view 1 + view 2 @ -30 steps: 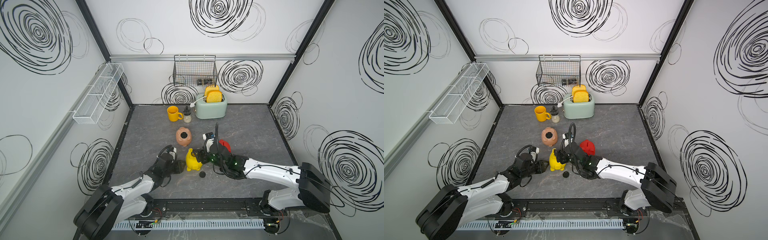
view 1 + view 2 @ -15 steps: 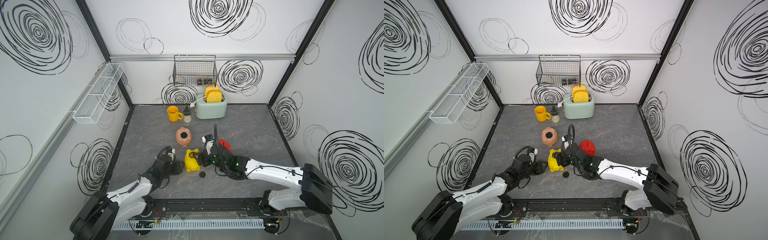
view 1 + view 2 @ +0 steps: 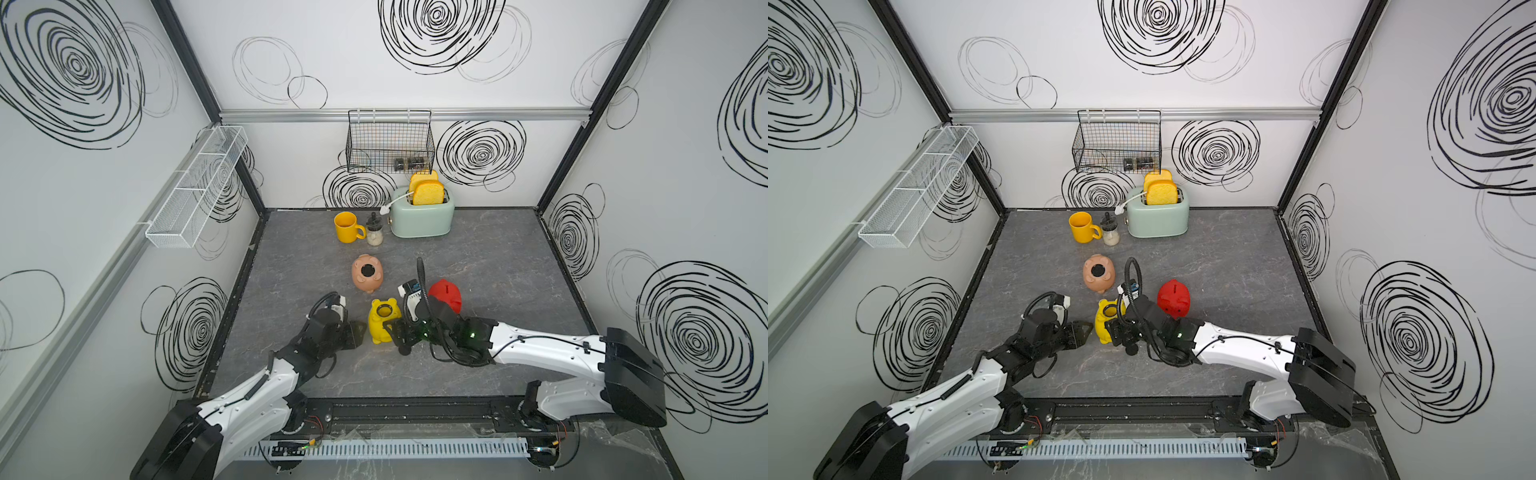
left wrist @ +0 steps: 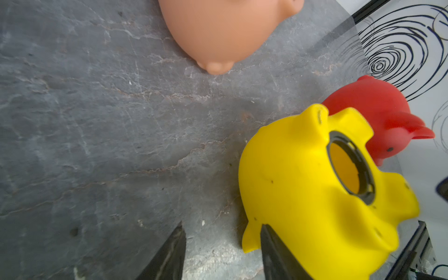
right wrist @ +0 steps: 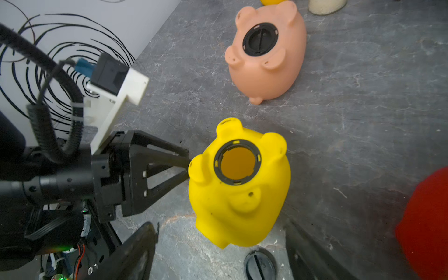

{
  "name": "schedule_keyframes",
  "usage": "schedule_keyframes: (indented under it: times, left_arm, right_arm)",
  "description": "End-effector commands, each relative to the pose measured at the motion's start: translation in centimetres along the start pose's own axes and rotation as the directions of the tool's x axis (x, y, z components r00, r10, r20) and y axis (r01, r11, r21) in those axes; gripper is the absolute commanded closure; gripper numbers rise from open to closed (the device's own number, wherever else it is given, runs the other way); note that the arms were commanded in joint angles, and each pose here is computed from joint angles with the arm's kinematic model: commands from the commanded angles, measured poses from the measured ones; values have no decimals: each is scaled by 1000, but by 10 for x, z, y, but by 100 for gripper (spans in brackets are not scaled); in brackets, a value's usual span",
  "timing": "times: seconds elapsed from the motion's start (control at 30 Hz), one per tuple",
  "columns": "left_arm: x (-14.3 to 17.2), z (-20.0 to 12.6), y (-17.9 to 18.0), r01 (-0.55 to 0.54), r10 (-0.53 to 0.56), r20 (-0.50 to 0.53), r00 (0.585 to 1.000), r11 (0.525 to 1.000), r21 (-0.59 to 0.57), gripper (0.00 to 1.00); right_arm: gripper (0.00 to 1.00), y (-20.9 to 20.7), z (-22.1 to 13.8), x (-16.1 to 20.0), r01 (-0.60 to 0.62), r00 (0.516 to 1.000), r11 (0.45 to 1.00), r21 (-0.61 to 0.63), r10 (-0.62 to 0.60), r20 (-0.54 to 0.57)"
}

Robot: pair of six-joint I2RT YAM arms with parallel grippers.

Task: Close piggy banks
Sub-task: Adjust the piggy bank at the center of the board.

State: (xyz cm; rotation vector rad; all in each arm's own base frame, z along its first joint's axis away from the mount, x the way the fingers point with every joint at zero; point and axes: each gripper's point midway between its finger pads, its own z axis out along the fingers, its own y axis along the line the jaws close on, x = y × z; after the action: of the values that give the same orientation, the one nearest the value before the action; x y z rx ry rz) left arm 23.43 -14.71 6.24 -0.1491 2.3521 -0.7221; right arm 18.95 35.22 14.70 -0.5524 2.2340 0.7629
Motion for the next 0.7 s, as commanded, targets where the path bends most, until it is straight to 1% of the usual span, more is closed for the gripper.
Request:
schedule_keyframes:
  times: [0.0, 0.13, 0.23, 0.3, 0.37, 0.43, 0.53, 0.57, 0.6, 0.67]
  left_arm:
    - [-30, -11, -13, -23, 22, 72, 997, 1000, 3, 45]
    - [-52, -24, -29, -44, 42, 107, 993, 999, 23, 44]
    - [-74, -46, -48, -61, 52, 164, 985, 997, 52, 43]
    - [-89, -63, -61, -86, 70, 202, 977, 994, 70, 38]
    - [-101, -79, -69, -119, 104, 225, 969, 991, 54, 27]
    - [-108, -90, -74, -155, 142, 236, 961, 987, 37, 19]
    - [-112, -105, -70, -175, 172, 252, 952, 984, -8, 3]
    - [-112, -110, -68, -179, 179, 257, 950, 984, -22, 1]
    - [-113, -115, -66, -180, 183, 266, 947, 983, -35, 4]
    - [-113, -124, -63, -178, 184, 288, 940, 983, -48, 4]
  right_arm:
    - [12, 6, -1, 2, 18, 1000, 1000, 20, -18, -10]
    - [10, 7, 2, 8, 27, 999, 998, 49, -25, -35]
    - [9, 6, 3, 12, 38, 998, 997, 67, -35, -50]
    - [8, 3, 2, 16, 32, 998, 997, 72, -28, -58]
    - [7, 2, 2, 18, 27, 998, 997, 73, -22, -63]
    - [6, 3, 4, 21, 21, 997, 998, 66, -16, -74]
    - [5, 5, 6, 24, 22, 996, 998, 57, -17, -86]
    - [5, 4, 7, 26, 23, 995, 998, 62, -18, -94]
    - [4, 3, 7, 27, 23, 995, 998, 65, -16, -97]
    - [3, 1, 8, 29, 22, 994, 997, 72, -14, -105]
